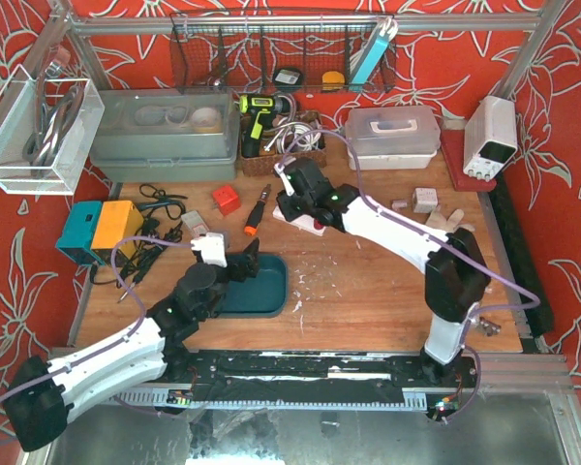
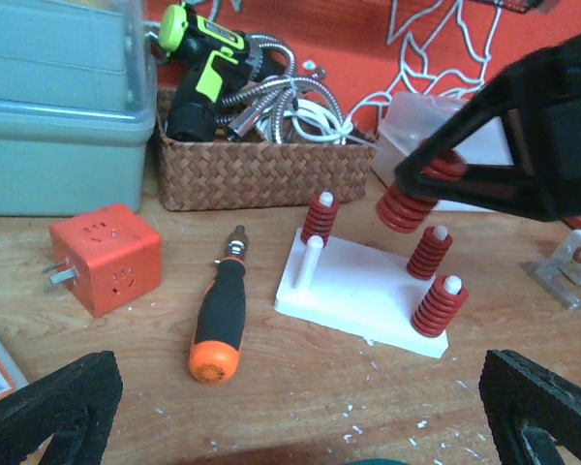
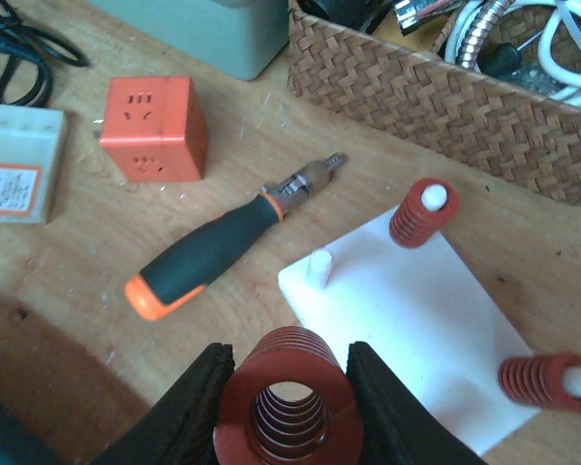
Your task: Install the large spring
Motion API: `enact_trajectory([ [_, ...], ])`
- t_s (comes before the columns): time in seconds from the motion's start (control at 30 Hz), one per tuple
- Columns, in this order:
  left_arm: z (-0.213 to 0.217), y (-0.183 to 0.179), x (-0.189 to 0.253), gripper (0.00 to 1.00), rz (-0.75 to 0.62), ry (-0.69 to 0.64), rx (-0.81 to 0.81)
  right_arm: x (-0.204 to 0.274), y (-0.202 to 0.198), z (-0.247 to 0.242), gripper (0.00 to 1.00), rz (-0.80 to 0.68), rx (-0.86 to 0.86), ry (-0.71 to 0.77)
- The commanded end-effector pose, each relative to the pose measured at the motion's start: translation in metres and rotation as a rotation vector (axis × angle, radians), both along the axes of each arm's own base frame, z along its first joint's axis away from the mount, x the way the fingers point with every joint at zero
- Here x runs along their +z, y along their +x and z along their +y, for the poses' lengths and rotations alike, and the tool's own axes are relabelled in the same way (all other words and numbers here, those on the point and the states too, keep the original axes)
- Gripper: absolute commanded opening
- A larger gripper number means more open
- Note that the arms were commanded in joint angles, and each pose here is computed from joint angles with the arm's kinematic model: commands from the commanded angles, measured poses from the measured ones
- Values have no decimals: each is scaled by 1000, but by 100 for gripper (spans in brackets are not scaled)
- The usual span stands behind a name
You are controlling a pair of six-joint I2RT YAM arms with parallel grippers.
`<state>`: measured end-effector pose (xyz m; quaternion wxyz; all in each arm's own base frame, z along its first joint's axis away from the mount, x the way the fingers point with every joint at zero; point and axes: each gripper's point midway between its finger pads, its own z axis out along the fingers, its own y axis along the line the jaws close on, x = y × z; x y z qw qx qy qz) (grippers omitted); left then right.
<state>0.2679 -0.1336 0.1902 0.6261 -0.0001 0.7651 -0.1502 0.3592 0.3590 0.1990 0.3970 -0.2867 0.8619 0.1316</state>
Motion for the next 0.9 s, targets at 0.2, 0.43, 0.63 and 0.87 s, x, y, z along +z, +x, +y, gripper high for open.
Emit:
enact_trajectory([
  [0.2, 6, -7, 6, 100, -131, -39, -16, -21, 57, 18, 0, -8, -55, -36],
  [0.43, 4, -8, 1, 100, -140, 5, -32, -39, 70, 23, 0, 35, -51, -40],
  [0.63, 5, -10, 1, 100, -156, 9, -39, -52, 73, 30, 0, 63, -38, -31],
  [0.87, 3, -11, 2, 100, -159, 11, -50, -69, 76, 34, 0, 91, -40, -43],
])
